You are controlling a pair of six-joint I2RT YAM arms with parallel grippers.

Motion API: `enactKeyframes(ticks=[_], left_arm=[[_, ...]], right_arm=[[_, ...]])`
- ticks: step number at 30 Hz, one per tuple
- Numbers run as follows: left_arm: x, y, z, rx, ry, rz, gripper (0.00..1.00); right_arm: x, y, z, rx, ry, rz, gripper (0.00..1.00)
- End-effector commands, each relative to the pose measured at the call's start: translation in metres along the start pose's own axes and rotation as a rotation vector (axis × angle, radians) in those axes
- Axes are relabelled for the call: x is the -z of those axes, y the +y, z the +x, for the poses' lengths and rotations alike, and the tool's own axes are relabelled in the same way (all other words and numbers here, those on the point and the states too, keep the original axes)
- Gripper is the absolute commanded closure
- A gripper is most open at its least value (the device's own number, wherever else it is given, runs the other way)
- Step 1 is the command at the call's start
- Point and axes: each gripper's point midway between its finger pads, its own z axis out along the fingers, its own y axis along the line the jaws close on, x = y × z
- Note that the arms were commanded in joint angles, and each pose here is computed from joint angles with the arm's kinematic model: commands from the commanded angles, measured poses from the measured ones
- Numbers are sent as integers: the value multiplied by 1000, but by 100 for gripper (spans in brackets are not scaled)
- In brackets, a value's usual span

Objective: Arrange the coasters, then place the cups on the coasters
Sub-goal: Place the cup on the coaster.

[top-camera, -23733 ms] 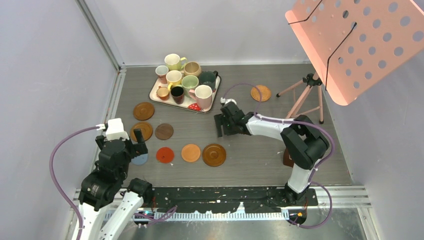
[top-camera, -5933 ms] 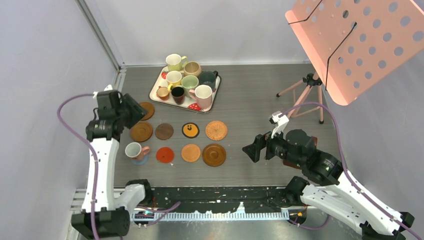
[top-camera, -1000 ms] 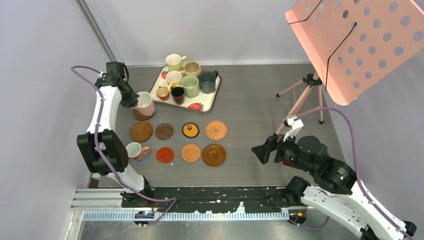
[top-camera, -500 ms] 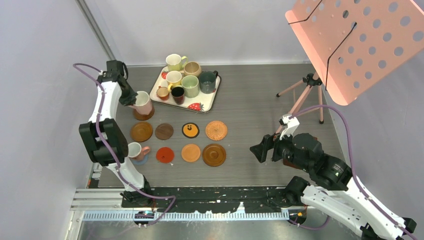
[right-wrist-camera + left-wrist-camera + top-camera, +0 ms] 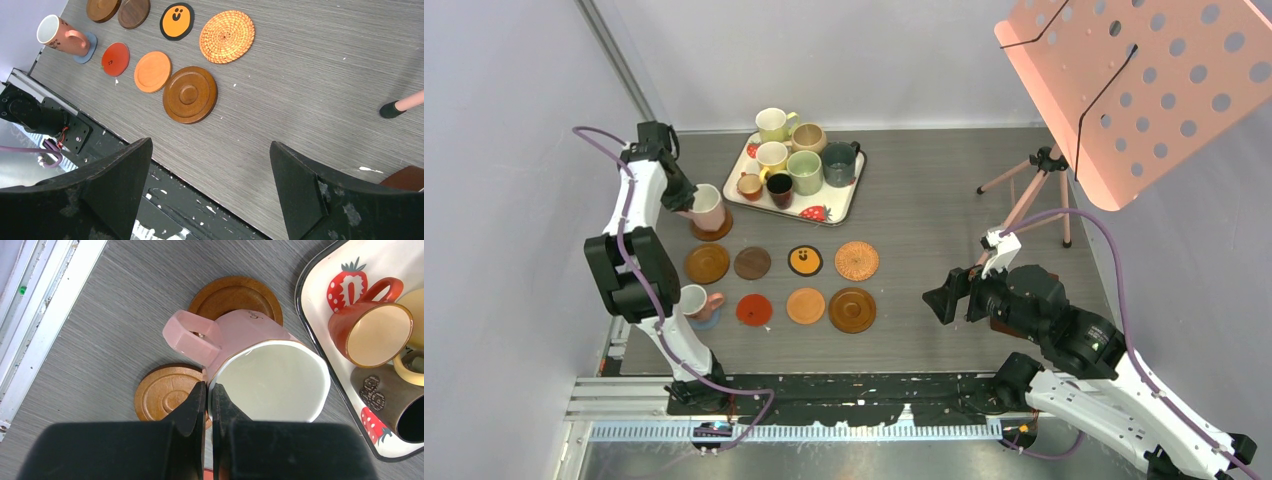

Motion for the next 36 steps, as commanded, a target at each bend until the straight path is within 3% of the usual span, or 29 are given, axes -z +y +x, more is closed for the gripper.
enactKeyframes(ticks=[1,16,21,25,36], left_arm=[[11,-7,-36,28,-126,43,100],[-2,1,-23,6,-90,10,94],[2,4,-23,3,-96,2,70],[16,7,-25,-4,-109,0,57],[73,-3,-37,-15,-194,113,50]], right_arm=[[-1,3,-14,-3,-48,-3,5],[2,4,-15,-13,-53,-8,5],[6,3,-16,-19,-61,-5,5],[9,3,-17,-27,-67,-5,5],[13,4,-18,-40,-76,-17,5]])
